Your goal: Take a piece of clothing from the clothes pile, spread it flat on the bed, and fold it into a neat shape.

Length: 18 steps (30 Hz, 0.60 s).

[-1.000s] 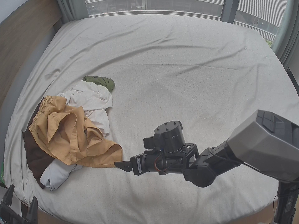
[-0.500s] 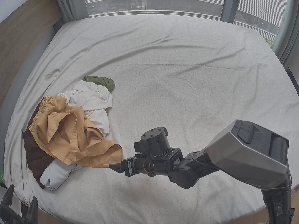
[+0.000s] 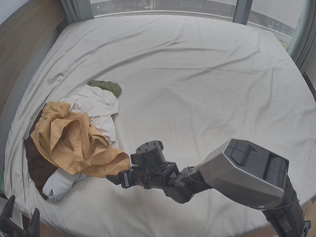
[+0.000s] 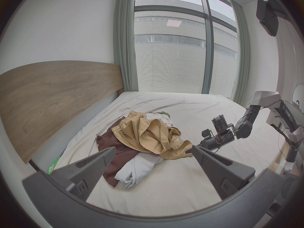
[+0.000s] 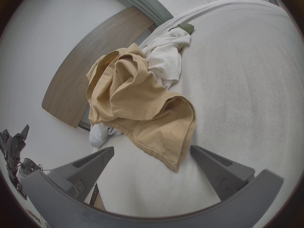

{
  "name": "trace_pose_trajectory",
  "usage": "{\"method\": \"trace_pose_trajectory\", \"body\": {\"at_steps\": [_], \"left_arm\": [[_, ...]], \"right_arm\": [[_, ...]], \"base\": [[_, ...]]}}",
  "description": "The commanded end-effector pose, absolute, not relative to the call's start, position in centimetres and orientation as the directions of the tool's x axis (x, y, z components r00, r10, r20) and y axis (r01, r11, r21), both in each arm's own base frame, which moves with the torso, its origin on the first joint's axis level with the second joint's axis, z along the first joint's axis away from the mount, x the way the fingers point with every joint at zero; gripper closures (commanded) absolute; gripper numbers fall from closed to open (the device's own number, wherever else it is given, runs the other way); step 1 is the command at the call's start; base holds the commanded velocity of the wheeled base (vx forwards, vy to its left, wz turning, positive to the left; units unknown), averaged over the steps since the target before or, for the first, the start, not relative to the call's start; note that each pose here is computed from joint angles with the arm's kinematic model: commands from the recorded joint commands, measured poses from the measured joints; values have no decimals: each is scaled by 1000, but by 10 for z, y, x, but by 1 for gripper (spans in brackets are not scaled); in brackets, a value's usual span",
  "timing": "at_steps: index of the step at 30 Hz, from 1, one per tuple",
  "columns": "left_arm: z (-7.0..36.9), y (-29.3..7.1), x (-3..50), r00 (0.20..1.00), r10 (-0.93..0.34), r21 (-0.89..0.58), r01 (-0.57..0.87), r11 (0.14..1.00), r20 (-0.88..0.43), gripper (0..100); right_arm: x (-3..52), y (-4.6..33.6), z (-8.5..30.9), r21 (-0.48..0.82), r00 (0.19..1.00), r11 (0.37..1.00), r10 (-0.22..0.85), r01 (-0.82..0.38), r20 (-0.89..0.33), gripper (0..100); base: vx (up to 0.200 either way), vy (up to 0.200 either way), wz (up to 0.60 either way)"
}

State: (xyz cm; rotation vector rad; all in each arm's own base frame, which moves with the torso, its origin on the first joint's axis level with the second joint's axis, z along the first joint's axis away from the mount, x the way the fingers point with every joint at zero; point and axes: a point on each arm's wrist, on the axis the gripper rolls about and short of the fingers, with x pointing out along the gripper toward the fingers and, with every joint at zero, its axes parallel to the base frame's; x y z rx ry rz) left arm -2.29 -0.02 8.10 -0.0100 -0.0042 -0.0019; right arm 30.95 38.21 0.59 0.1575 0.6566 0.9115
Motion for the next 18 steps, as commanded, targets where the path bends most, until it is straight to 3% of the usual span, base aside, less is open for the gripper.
{"method": "trace_pose_trajectory", "body": {"at_steps": [1, 14, 15, 18], "left_arm": [[76, 0, -23, 1000, -3, -11, 3, 1000, 3, 0], [76, 0, -23, 1000, -2, -11, 2, 1000, 3, 0], [76, 0, -23, 1000, -2, -11, 2, 1000, 3, 0], [76, 0, -23, 1000, -2, -11, 2, 1000, 3, 0]], "right_arm": [[310, 387, -2, 397, 429, 613, 777, -683, -462, 0], [314, 395, -6, 407, 446, 620, 776, -671, -445, 0], [314, 395, -6, 408, 448, 621, 775, -670, -445, 100], [316, 395, -9, 399, 465, 636, 763, -660, -448, 100]], "base": [[0, 0, 0], [0, 0, 0], [0, 0, 0], [0, 0, 0]]}}
